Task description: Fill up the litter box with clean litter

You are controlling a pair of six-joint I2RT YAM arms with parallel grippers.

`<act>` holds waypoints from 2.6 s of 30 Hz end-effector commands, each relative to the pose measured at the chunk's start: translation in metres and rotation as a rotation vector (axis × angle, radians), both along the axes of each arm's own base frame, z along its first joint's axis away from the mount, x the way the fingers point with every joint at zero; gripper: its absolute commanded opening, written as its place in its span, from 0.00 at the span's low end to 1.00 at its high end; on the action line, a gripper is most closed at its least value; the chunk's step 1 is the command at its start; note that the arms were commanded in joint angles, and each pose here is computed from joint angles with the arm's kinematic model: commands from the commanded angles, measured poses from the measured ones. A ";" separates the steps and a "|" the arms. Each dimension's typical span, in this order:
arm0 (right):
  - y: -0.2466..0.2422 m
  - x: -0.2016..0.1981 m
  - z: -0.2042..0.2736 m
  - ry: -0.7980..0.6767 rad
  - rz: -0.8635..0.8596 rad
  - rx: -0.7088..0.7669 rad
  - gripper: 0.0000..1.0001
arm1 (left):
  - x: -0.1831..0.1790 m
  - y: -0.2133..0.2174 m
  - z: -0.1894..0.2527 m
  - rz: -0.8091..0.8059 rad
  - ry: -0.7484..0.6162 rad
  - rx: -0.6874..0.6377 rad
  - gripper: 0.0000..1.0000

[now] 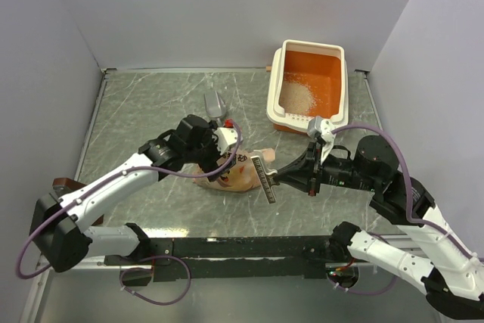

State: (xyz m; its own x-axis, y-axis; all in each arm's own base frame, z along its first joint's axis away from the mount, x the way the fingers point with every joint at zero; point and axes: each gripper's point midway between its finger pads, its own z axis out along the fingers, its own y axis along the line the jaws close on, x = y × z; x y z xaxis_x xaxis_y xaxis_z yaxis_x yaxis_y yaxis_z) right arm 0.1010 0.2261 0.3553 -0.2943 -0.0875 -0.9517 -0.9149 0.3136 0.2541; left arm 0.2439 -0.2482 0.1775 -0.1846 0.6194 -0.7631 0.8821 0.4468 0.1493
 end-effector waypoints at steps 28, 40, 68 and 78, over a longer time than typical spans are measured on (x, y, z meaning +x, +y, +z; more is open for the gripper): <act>0.008 0.092 -0.039 -0.168 -0.283 -0.023 0.00 | -0.027 0.022 0.013 0.002 -0.004 -0.131 0.01; 0.053 0.073 -0.035 -0.360 0.146 -0.014 0.00 | -0.046 0.024 0.026 -0.049 -0.113 -0.271 0.01; 0.076 0.088 -0.083 -0.362 0.282 -0.121 0.00 | -0.052 0.020 0.033 -0.083 -0.108 -0.306 0.01; 0.075 0.084 -0.118 -0.317 0.328 -0.283 0.00 | -0.050 0.021 0.037 -0.061 -0.110 -0.309 0.01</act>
